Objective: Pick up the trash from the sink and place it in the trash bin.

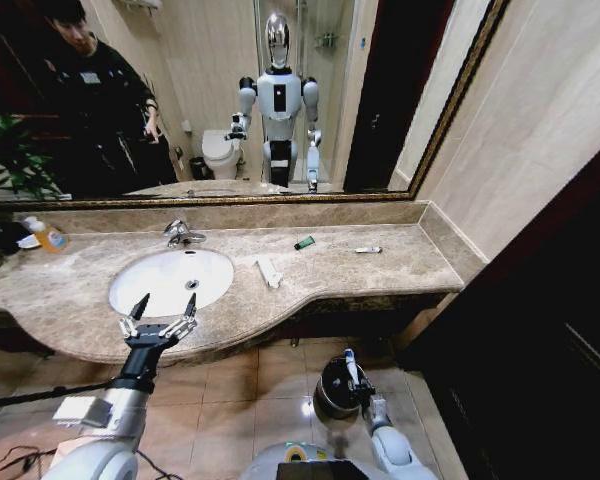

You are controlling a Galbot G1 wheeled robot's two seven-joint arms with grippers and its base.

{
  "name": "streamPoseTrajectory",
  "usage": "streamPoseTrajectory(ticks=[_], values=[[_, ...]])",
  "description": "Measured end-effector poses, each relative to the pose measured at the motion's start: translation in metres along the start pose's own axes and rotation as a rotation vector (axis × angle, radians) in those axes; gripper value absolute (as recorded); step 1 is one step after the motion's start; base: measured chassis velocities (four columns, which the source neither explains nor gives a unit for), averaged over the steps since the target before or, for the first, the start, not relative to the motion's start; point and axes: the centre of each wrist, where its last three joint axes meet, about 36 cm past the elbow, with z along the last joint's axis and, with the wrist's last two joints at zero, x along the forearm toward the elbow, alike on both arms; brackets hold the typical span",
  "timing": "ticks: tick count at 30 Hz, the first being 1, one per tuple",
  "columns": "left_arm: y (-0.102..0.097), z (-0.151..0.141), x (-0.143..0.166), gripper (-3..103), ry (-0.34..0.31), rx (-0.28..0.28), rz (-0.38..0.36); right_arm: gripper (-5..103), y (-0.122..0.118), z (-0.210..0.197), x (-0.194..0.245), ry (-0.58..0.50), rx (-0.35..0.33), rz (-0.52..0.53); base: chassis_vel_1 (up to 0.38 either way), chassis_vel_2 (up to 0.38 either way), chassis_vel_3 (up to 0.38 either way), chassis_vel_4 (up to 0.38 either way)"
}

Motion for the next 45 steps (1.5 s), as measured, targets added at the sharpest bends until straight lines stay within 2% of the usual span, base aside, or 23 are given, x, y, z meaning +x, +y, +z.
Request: streamPoseTrajectory(ticks=[1,4,5,7,8,11,12,14,15,17,19,32,45], values=[[0.0,0.0,0.0,100,0.0,0.0,0.0,29,0.0,0.0,0.0,0.0,0.0,0.0,0.0,0.0,0.0,0.0],[0.0,0.0,0.0,100,0.0,0.0,0.0,46,0.003,-0.002,-0.002,-0.003,-0.003,0.005,0.0,0.0,0.0,0.0],[0.0,0.0,0.0,100,0.0,0.0,0.0,46,0.003,-0.002,-0.002,-0.003,-0.003,0.005,0.0,0.0,0.0,0.0],[0.0,0.0,0.0,100,0.0,0.0,0.0,57,0.004,-0.001,-0.003,-0.002,0.001,0.008,0.0,0.0,0.0,0.0],[0.0,0.0,0.0,100,0.0,0.0,0.0,57,0.004,-0.001,-0.003,-0.002,0.001,0.008,0.0,0.0,0.0,0.0],[0.0,0.0,0.0,100,0.0,0.0,0.0,73,0.005,-0.001,-0.005,-0.005,0.014,0.01,0.0,0.0,0.0,0.0],[0.0,0.0,0.0,100,0.0,0.0,0.0,73,0.005,-0.001,-0.005,-0.005,0.014,0.01,0.0,0.0,0.0,0.0],[0.0,0.0,0.0,100,0.0,0.0,0.0,84,0.005,-0.001,-0.005,-0.006,0.014,0.01,0.0,0.0,0.0,0.0],[0.0,0.0,0.0,100,0.0,0.0,0.0,84,0.005,-0.001,-0.005,-0.006,0.014,0.01,0.0,0.0,0.0,0.0],[0.0,0.0,0.0,100,0.0,0.0,0.0,94,0.006,-0.002,-0.005,-0.007,0.012,0.009,0.0,0.0,0.0,0.0],[0.0,0.0,0.0,100,0.0,0.0,0.0,98,0.007,-0.002,-0.005,-0.007,0.011,0.008,0.0,0.0,0.0,0.0],[0.0,0.0,0.0,100,0.0,0.0,0.0,100,0.014,-0.005,0.002,-0.017,-0.012,0.012,0.0,0.0,0.0,0.0],[0.0,0.0,0.0,100,0.0,0.0,0.0,100,0.02,-0.027,0.031,-0.072,-0.033,0.022,0.0,0.0,0.0,0.0]])
